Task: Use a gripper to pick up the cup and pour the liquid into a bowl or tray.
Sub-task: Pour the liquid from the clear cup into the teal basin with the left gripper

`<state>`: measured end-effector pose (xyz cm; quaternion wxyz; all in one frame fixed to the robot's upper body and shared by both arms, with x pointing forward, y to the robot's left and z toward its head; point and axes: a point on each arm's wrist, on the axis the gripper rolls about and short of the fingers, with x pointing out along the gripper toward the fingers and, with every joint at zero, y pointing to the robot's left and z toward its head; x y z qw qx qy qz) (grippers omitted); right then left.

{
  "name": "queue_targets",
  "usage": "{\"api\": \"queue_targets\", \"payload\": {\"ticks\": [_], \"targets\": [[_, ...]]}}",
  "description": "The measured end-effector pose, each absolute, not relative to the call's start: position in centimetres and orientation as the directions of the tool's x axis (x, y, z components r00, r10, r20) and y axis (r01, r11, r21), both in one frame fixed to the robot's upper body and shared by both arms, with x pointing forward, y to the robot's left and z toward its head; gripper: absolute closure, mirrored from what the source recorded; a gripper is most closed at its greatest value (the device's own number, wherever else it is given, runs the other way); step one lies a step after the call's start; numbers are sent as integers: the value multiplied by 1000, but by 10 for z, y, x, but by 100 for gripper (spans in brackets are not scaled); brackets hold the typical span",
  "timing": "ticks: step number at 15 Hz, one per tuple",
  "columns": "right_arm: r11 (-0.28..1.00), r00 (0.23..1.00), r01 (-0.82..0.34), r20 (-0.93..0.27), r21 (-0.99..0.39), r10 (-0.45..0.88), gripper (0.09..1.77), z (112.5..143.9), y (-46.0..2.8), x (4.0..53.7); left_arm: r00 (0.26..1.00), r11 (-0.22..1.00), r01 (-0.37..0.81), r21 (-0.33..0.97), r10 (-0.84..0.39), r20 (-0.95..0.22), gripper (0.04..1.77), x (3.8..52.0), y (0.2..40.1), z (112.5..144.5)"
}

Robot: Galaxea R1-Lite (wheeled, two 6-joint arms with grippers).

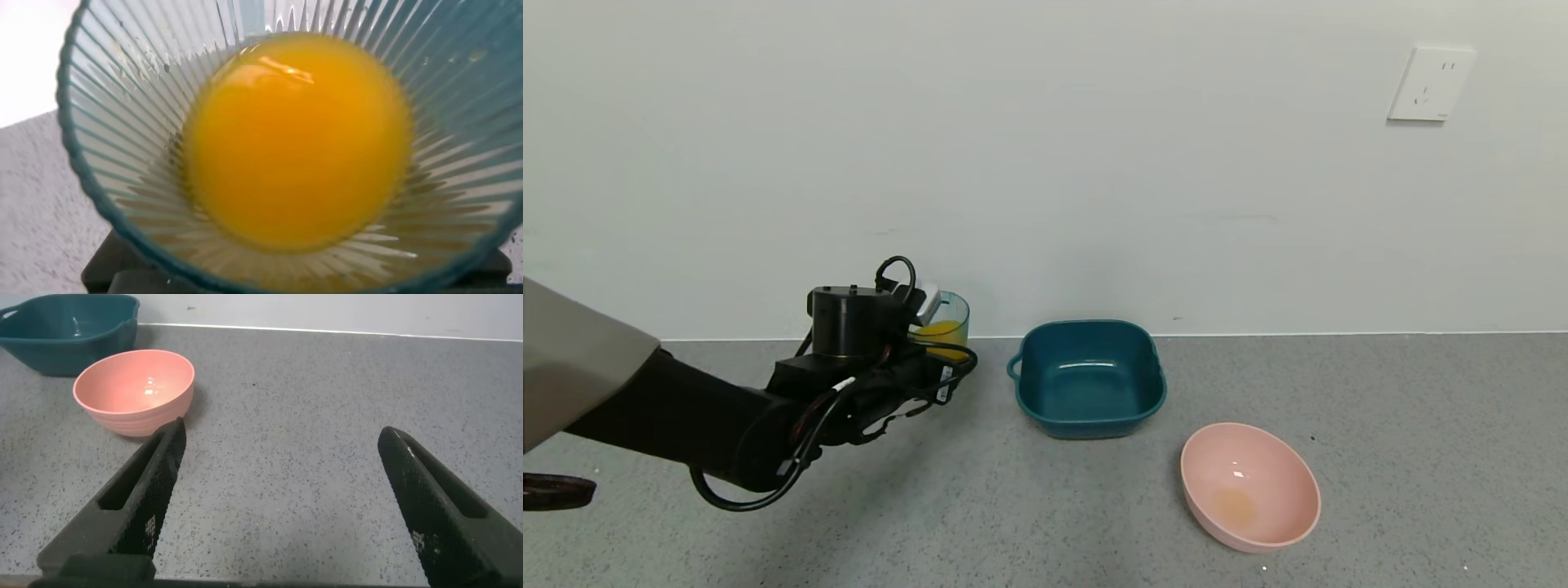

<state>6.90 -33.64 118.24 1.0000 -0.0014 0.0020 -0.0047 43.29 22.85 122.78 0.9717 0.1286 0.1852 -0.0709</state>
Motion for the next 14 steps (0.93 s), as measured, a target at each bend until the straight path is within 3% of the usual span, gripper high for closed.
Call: {"api": "queue_targets", "payload": {"ticks": [14], "targets": [[1000, 1000, 9, -4, -2, -9, 15, 1182, -336, 69, 918, 721, 310, 619, -59, -391, 53, 448, 183, 1235]]}}
